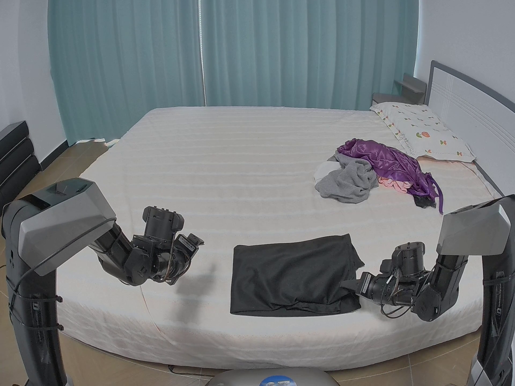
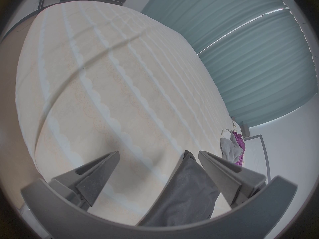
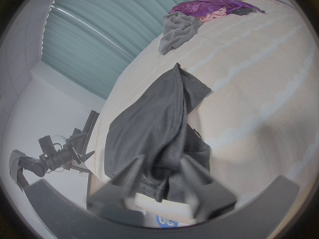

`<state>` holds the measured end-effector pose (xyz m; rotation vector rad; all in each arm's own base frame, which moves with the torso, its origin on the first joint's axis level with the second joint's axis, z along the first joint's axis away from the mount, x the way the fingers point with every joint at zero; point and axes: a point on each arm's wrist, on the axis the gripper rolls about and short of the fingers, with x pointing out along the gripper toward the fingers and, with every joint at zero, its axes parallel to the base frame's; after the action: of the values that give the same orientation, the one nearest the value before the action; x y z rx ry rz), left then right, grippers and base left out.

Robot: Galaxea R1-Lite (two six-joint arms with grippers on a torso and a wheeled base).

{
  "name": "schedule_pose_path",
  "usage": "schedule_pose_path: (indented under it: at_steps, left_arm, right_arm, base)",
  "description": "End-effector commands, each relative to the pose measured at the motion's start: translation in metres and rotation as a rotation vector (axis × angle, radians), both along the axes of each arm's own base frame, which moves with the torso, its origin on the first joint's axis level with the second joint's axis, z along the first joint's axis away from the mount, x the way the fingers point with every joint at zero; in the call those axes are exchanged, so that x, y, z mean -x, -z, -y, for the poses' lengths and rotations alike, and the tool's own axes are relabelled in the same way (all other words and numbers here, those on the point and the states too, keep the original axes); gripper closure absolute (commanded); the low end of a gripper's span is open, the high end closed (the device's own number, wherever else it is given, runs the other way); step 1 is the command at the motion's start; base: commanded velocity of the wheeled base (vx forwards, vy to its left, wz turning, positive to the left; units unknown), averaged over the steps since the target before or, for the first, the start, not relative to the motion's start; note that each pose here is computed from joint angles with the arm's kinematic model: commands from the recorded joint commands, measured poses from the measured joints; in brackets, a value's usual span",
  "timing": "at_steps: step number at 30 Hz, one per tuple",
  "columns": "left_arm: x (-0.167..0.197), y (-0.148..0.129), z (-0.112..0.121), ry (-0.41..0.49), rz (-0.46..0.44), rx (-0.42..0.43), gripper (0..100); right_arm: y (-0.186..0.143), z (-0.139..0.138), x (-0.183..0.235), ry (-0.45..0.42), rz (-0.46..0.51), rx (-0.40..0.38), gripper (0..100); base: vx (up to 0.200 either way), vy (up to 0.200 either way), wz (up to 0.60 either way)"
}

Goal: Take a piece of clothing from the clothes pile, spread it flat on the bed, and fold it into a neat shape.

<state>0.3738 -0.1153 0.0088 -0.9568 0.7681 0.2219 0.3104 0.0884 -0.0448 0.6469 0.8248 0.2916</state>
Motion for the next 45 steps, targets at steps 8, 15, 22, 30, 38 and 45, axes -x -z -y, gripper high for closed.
schedule_pose_path:
  at_steps: [8, 15, 22, 30, 38, 45]
  left_arm:
    - [0.000, -0.001, 0.000, -0.002, 0.002, 0.001, 0]
    - [0.000, 0.000, 0.000, -0.002, 0.000, 0.001, 0]
    - [0.000, 0.000, 0.000, -0.002, 0.000, 0.001, 0]
    - [0.000, 0.000, 0.000, -0.002, 0.000, 0.001, 0]
    - [-0.001, 0.001, 0.000, 0.000, 0.001, -0.001, 0]
    - [0.000, 0.001, 0.000, -0.002, -0.001, 0.000, 0]
  right_arm:
    - [-0.012, 0.018, 0.013, 0.032, -0.001, 0.016, 100]
    - [-0.013, 0.026, 0.022, 0.035, -0.026, 0.020, 100]
    - [-0.007, 0.028, 0.025, 0.016, -0.037, 0.044, 100]
    - [0.000, 0.035, 0.026, 0.005, -0.045, 0.087, 0]
    - [-0.004, 0.033, -0.012, 0.058, 0.037, 0.024, 0]
    - [0.005, 0.026, -0.072, 0.149, 0.073, -0.046, 0]
  base:
    - [0.000, 0.000, 0.00]
    - [0.000, 0.000, 0.00]
    - [0.000, 0.000, 0.00]
    - [0.000, 0.000, 0.00]
    - [0.000, 0.000, 0.00]
    - [0.000, 0.000, 0.00]
